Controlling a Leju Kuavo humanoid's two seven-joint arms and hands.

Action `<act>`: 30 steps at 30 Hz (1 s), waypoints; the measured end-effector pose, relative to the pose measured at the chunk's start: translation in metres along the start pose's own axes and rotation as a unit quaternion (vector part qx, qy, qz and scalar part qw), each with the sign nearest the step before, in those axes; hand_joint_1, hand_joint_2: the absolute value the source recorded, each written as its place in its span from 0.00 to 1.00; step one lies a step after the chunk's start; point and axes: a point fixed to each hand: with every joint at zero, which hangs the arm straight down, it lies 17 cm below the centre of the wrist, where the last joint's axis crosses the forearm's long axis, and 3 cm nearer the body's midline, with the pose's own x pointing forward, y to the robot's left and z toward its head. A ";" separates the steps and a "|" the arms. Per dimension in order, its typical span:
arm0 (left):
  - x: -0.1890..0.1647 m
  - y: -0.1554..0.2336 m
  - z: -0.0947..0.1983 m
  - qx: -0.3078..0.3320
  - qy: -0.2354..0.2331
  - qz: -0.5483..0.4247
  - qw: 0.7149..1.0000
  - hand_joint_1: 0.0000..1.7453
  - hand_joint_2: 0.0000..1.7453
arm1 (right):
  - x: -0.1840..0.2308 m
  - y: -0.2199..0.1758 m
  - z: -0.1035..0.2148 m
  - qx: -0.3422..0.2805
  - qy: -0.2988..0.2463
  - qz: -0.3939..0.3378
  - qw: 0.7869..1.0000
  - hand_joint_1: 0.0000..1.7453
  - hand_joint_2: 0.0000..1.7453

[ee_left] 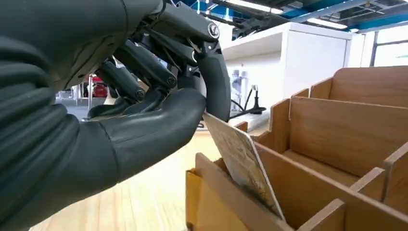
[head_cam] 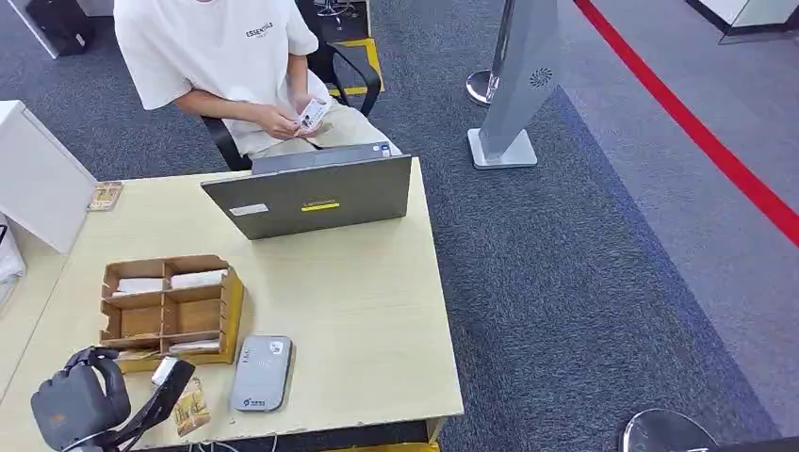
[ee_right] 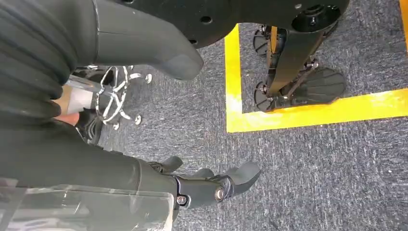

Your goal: Pass the card to the sensor for recognition and then transmit it.

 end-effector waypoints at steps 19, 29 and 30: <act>0.103 0.040 -0.019 -0.020 -0.117 0.009 0.993 1.00 1.00 | -0.004 -0.004 0.000 -0.006 0.007 -0.020 1.000 0.00 1.00; 0.199 0.121 -0.029 0.047 -0.272 0.035 0.960 1.00 1.00 | -0.006 -0.004 0.000 -0.006 0.009 -0.029 1.000 0.00 1.00; 0.205 0.128 -0.029 0.055 -0.283 0.039 0.957 1.00 1.00 | -0.006 -0.004 0.000 -0.006 0.009 -0.030 0.999 0.00 1.00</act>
